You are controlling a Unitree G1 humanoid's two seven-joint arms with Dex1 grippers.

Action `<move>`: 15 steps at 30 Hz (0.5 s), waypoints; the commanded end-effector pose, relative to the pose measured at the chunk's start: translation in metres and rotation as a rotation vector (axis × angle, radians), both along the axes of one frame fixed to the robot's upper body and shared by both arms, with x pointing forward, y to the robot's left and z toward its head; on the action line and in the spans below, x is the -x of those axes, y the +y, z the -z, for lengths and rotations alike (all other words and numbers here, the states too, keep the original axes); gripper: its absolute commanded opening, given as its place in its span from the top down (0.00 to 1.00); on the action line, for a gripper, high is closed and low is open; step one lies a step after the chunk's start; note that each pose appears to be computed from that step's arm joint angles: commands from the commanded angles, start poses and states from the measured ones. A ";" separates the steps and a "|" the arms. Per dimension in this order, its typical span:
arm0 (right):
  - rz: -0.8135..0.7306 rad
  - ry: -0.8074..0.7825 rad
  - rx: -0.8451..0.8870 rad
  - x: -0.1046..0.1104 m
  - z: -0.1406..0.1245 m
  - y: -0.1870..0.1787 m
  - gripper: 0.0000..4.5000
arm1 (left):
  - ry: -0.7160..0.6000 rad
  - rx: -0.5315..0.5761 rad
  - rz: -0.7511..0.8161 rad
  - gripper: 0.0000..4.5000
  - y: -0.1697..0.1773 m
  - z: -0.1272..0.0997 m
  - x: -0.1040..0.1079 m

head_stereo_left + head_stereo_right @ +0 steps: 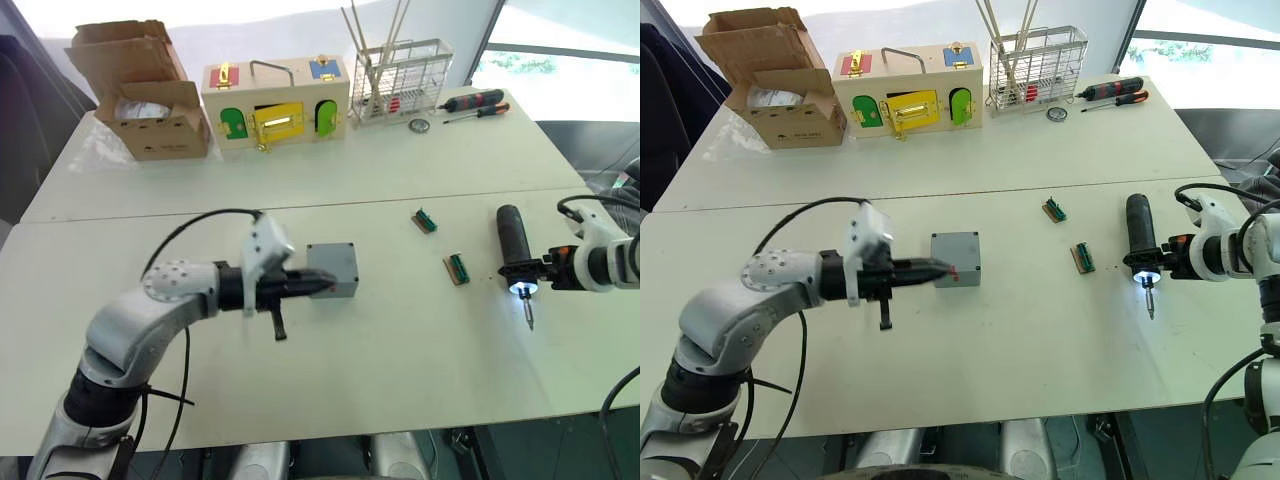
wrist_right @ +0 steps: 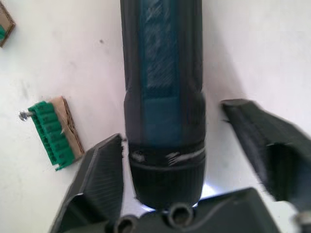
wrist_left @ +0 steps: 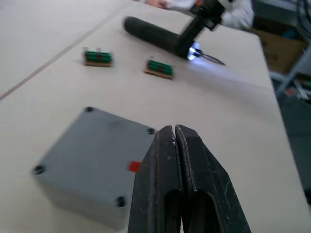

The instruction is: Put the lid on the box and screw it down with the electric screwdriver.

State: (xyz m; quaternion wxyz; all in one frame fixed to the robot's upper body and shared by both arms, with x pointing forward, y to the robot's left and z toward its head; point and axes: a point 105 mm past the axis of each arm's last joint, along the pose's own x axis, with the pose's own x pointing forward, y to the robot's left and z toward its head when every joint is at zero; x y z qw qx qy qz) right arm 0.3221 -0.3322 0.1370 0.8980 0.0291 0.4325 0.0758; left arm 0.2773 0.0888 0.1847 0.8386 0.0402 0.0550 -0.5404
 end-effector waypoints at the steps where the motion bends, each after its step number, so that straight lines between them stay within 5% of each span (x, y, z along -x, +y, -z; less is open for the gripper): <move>1: -0.012 -0.121 0.108 -0.011 -0.023 -0.006 0.00 | -0.018 0.031 -0.083 1.00 0.021 -0.009 -0.008; 4: -0.144 -0.309 0.295 -0.024 -0.059 0.002 0.00 | 0.002 -0.028 -0.174 1.00 0.045 0.003 -0.016; 7: -0.460 -0.556 0.230 -0.026 -0.088 0.077 0.00 | 0.035 -0.048 -0.257 1.00 0.063 0.017 -0.025; 11: -0.840 -0.609 0.006 0.020 -0.051 0.167 0.00 | 0.067 -0.074 -0.293 1.00 0.065 0.039 -0.030; 15: -0.953 -0.555 -0.042 0.046 -0.002 0.203 0.00 | 0.056 -0.091 -0.292 1.00 0.054 0.054 -0.033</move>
